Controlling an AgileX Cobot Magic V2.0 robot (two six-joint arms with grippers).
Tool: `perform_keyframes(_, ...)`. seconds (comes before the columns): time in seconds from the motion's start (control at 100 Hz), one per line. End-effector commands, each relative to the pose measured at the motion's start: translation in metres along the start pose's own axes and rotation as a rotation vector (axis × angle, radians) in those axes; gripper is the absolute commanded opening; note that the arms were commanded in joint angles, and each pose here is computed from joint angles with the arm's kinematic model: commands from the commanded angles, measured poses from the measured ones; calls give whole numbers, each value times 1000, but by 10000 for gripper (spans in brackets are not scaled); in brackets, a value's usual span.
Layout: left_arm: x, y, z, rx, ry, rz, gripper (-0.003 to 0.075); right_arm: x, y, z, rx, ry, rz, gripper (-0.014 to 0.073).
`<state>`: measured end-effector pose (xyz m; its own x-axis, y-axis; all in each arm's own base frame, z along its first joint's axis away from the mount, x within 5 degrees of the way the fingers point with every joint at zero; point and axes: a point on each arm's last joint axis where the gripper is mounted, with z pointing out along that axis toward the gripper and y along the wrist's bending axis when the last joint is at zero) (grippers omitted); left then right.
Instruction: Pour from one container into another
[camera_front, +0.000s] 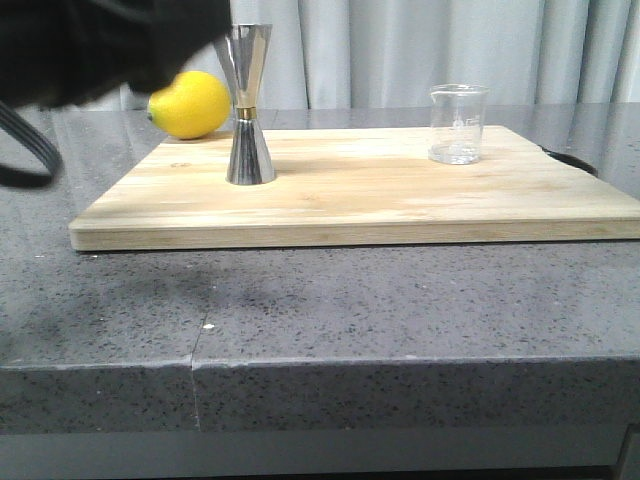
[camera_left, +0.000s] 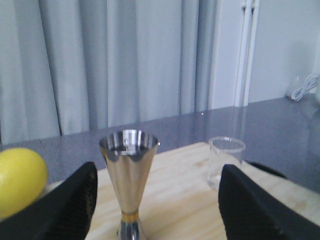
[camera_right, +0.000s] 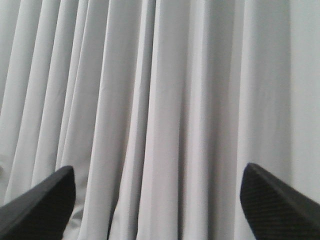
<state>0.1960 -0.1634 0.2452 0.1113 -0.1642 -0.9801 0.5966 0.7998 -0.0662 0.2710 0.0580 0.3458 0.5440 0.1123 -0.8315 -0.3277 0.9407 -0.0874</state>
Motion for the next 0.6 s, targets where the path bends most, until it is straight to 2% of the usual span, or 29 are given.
perform_keyframes(0.0,-38,0,-9,-23,-168,6,474,-34,-10,-1,49,-123,-40,604)
perform_keyframes(0.2,-103,16,-47,-190,-307,16,474,-75,-26,-19,170,-2,-105,603)
perform_keyframes(0.34,-149,24,-79,-263,-338,9,468,-112,-22,-40,213,69,-252,601)
perform_keyframes(0.48,-186,27,-114,-275,-408,-14,379,-144,-14,-65,241,105,-286,601)
perform_keyframes(0.59,-202,26,-138,-244,-462,2,256,-163,-6,-88,264,146,-290,601)
